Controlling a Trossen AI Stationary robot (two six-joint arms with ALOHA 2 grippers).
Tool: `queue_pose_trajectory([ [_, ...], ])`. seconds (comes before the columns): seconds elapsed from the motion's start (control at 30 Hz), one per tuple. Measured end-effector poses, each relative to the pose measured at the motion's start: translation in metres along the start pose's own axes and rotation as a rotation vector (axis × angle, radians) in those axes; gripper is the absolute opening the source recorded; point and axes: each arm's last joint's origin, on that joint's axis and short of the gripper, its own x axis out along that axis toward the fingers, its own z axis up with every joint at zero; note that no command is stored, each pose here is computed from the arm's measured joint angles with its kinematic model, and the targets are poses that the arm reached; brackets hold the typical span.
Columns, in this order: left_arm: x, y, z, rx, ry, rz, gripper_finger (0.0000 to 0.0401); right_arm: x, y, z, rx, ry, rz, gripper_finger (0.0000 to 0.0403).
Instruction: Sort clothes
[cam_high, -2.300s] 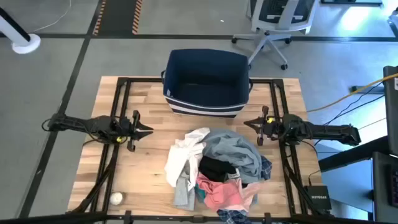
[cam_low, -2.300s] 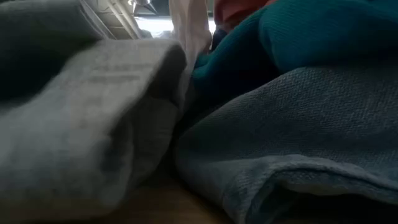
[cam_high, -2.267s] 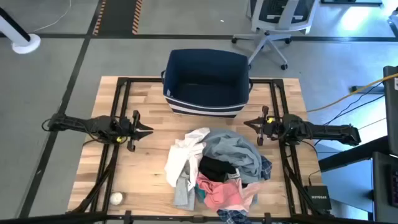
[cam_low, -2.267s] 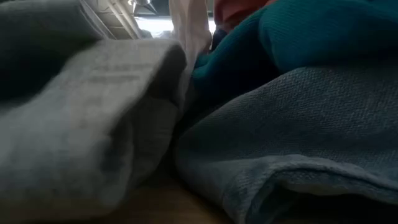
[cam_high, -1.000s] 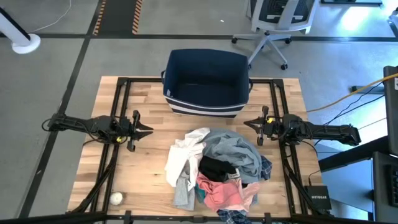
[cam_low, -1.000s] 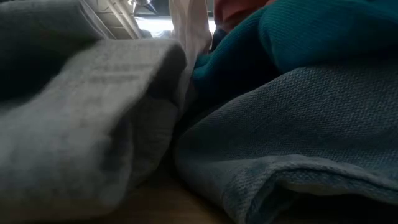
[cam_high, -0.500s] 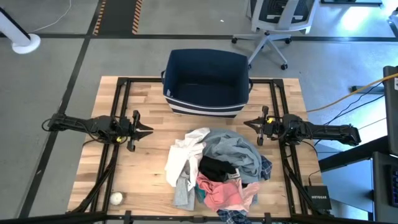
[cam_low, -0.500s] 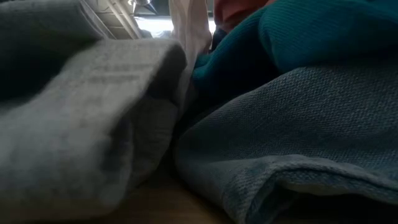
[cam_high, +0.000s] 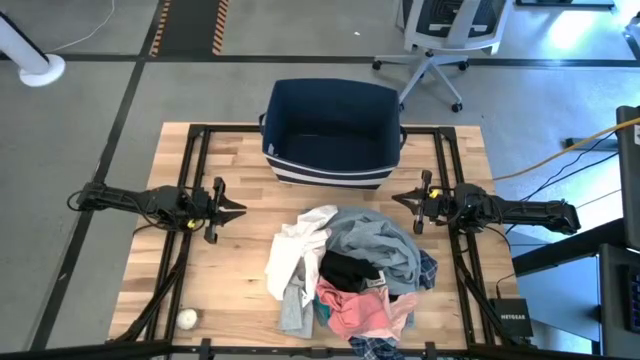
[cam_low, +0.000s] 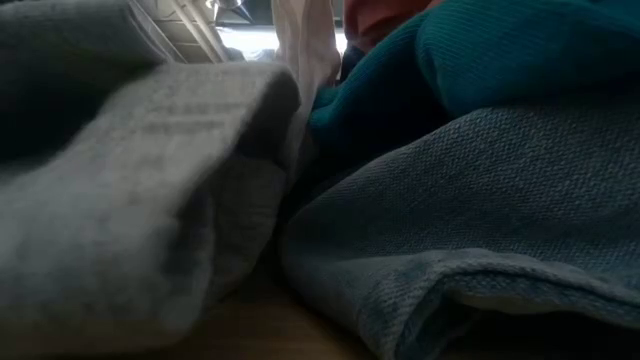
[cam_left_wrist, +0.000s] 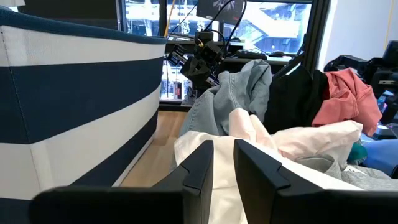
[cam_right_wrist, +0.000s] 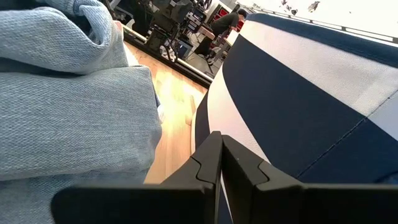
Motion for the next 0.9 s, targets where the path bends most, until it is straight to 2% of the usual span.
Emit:
queue_pose_trajectory([
  [0.37, 0.000, 0.001, 0.002, 0.029, -0.023, 0.022, 0.0059, 0.000, 0.000, 0.000, 0.000, 0.000, 0.000, 0.0026],
  [0.5, -0.001, 0.001, 0.011, -0.092, -0.114, 0.017, 0.0059, 0.000, 0.000, 0.000, 0.000, 0.000, 0.000, 0.0026],
  [0.63, -0.004, 0.001, 0.028, -0.075, -0.290, 0.021, 0.0059, 0.000, 0.000, 0.000, 0.000, 0.000, 0.001, 0.0026],
  [0.8, -0.009, 0.002, 0.040, -0.209, -0.427, -0.004, 0.0059, 0.000, 0.000, 0.000, 0.000, 0.000, 0.000, 0.0026],
  [0.83, -0.009, 0.002, 0.041, -0.220, -0.436, -0.006, 0.0059, 0.000, 0.000, 0.000, 0.000, 0.000, 0.000, 0.0026],
  [0.9, -0.010, 0.003, 0.043, -0.170, -0.460, 0.012, 0.0059, 0.000, 0.000, 0.000, 0.000, 0.000, 0.000, 0.0026],
])
